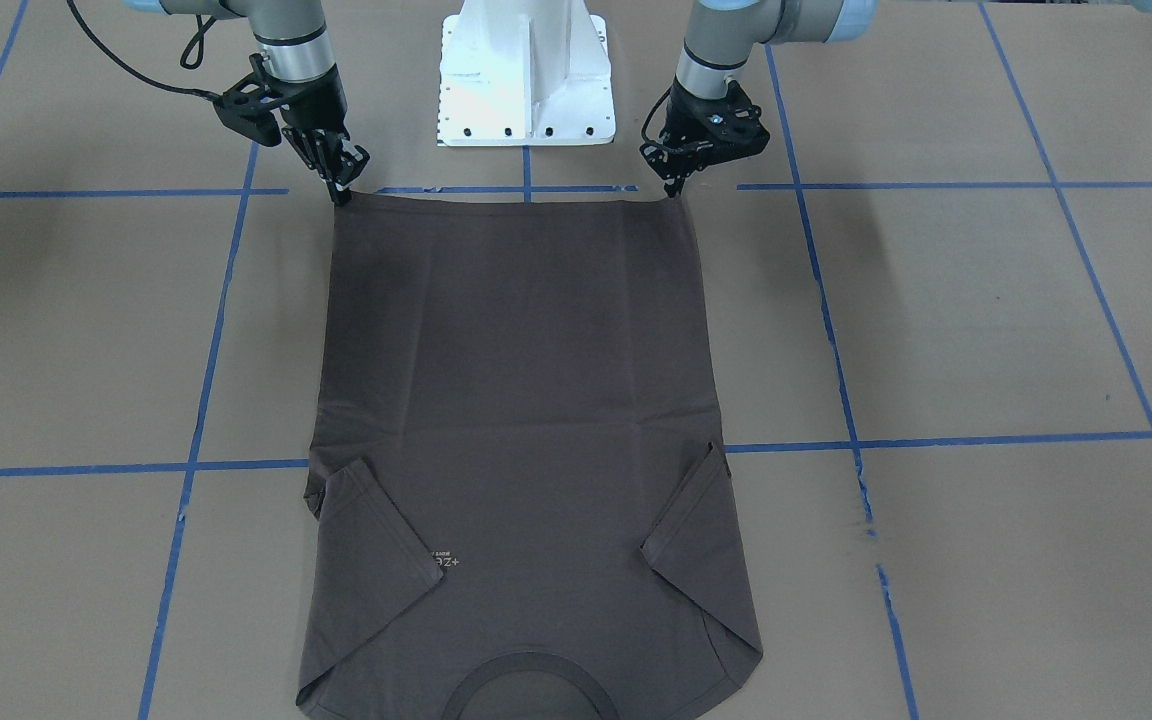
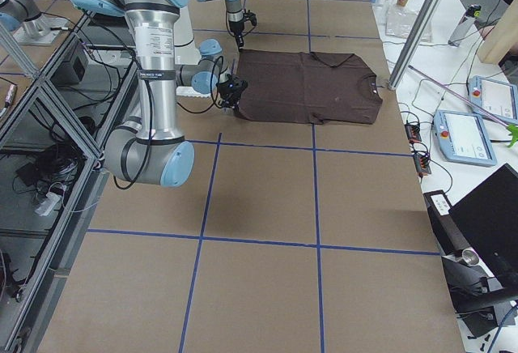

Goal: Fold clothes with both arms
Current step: 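Grasp both hem corners nearest the robot with both grippers, then lift the hem with both grippers and fold it up toward the collar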

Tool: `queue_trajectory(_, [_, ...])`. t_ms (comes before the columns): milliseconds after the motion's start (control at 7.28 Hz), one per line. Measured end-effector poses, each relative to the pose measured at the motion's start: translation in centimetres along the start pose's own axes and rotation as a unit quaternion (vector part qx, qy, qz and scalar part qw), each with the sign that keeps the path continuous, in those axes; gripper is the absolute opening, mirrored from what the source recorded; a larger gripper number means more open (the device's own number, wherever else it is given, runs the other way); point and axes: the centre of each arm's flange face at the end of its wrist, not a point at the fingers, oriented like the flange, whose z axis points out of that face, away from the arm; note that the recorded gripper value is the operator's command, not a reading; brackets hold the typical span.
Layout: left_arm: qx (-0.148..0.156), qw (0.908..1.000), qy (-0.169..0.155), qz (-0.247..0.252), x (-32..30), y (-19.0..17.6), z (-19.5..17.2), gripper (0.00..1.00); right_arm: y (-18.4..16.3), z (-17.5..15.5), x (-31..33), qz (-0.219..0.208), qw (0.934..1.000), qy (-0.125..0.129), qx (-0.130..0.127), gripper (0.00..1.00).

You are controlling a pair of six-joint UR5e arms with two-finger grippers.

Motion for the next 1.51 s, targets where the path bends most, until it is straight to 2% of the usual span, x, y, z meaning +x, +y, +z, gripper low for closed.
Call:
queue_trajectory(412, [-0.009, 0.9997, 0.012, -0.017, -0.3, 0.8, -6.3, 0.00, 0.0, -3.5, 0.6, -0.002, 0.9997, 0.011, -0.020, 0.00])
queue_trajectory(824, [-0.023, 0.9992, 0.022, -0.025, -0.4, 1.2, -8.5, 0.00, -1.0, -5.8, 0.5, 0.003, 0.9996, 0.002, -0.027, 0.00])
queue_trajectory(1098, [0.008, 0.9993, 0.029, 0.023, 1.6, -2.0, -7.7, 0.00, -3.7, -5.8, -2.0, -0.007, 0.9998, -0.017, -0.008, 0.00])
queue_trajectory(1510, [0.086, 0.9925, 0.025, 0.083, 6.6, -11.9, -6.5, 0.00, -11.5, -2.5, -10.2, -0.026, 0.9993, -0.019, 0.021, 0.00])
